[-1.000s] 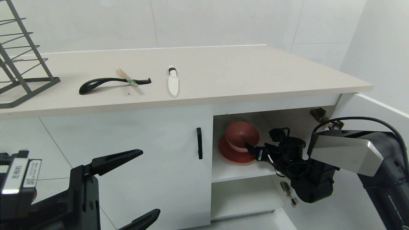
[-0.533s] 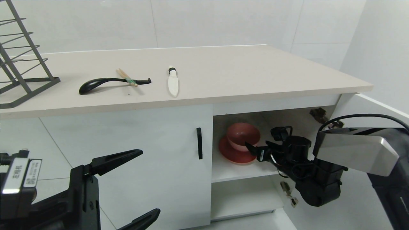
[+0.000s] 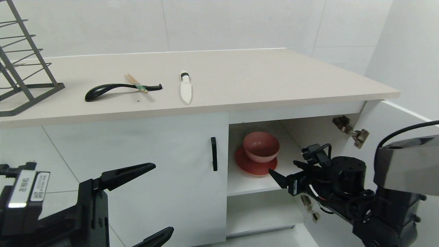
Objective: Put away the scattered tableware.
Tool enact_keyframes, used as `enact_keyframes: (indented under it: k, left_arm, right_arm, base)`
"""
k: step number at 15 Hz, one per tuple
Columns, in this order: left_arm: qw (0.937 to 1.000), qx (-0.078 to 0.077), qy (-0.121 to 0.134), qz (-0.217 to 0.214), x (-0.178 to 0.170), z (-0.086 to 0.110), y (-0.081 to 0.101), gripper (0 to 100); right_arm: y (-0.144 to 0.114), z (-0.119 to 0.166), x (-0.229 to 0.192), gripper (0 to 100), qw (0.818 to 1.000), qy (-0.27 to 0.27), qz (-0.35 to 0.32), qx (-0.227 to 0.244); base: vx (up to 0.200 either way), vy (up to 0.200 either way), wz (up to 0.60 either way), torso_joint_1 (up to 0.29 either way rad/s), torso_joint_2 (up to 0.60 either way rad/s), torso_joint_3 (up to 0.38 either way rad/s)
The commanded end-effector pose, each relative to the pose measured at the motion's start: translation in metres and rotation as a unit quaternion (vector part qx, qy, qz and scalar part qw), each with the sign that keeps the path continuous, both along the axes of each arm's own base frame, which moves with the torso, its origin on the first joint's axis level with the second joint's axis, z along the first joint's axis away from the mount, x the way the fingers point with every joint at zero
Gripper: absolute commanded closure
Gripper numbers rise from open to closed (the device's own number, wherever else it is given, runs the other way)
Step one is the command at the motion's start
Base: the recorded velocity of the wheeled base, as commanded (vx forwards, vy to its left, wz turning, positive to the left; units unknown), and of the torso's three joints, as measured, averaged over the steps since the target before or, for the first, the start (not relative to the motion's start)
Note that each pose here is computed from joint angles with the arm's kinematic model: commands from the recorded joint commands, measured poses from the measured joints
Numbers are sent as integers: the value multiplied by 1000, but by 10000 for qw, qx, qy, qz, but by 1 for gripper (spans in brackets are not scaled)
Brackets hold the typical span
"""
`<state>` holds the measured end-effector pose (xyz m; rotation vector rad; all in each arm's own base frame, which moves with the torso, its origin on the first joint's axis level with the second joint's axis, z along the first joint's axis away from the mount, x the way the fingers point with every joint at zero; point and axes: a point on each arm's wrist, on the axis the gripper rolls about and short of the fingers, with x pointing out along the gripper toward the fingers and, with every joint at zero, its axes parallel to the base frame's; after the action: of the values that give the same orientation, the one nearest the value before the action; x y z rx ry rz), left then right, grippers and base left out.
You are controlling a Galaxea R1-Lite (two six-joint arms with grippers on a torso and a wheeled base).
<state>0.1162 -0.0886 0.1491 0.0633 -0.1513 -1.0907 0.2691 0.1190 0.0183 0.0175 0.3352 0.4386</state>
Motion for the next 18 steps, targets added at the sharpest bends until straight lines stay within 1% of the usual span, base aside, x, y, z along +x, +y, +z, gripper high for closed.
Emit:
enact_keyframes:
  k: [1,2,4,5,6,7,8,9,11,13,15,18]
  left_arm:
    - [10000,11,19,-41,0,-1,-1,0]
    - [10000,15,25,-41,0,-1,-1,0]
    - [9999,65,116,-34,0,-3,-2,0]
    - [9998,86,148,-33,-1,-3,-1,0]
    - [9993,181,329,-35,-1,-7,-1,0]
    - [9991,211,374,-34,-2,-8,0,0]
    - [9978,393,530,-39,-2,-13,0,0]
    - [9973,441,580,-39,-2,-14,0,0]
    - [9974,456,566,-23,-3,-14,1,0]
    - [9971,473,601,38,-6,-14,5,0]
    - [9969,493,620,30,-9,-13,7,0]
    - [9965,518,659,45,-9,-14,7,0]
  right_arm:
    - [-9,54,-45,0,9981,-556,160,222]
    - [-17,63,-56,0,9975,-667,34,237]
    - [-30,69,-72,0,9974,-691,-96,202]
    - [-32,71,-75,0,9972,-724,-96,184]
    - [-40,75,-86,0,9966,-805,-139,100]
    - [-41,76,-88,0,9966,-811,-151,86]
    - [-45,78,-89,0,9956,-872,-323,69]
    - [-46,78,-88,0,9949,-877,-502,25]
    - [-44,76,-88,0,9943,-848,-649,-32]
    - [-44,77,-89,0,9939,-886,-656,-24]
    - [-45,80,-89,0,9915,-956,-881,-48]
    - [-47,89,-94,0,9887,-1173,-936,57]
  base:
    - [0,0,0,0,0,0]
    - [0,0,0,0,0,0]
    - [0,0,0,0,0,0]
    - [0,0,0,0,0,0]
    - [0,0,0,0,0,0]
    - [0,0,0,0,0,0]
    - [0,0,0,0,0,0]
    - [0,0,0,0,0,0]
    - [0,0,0,0,0,0]
    - [-200,0,0,5,0,0]
    - [-200,0,0,5,5,-2]
    - [-200,0,0,-2,2,2]
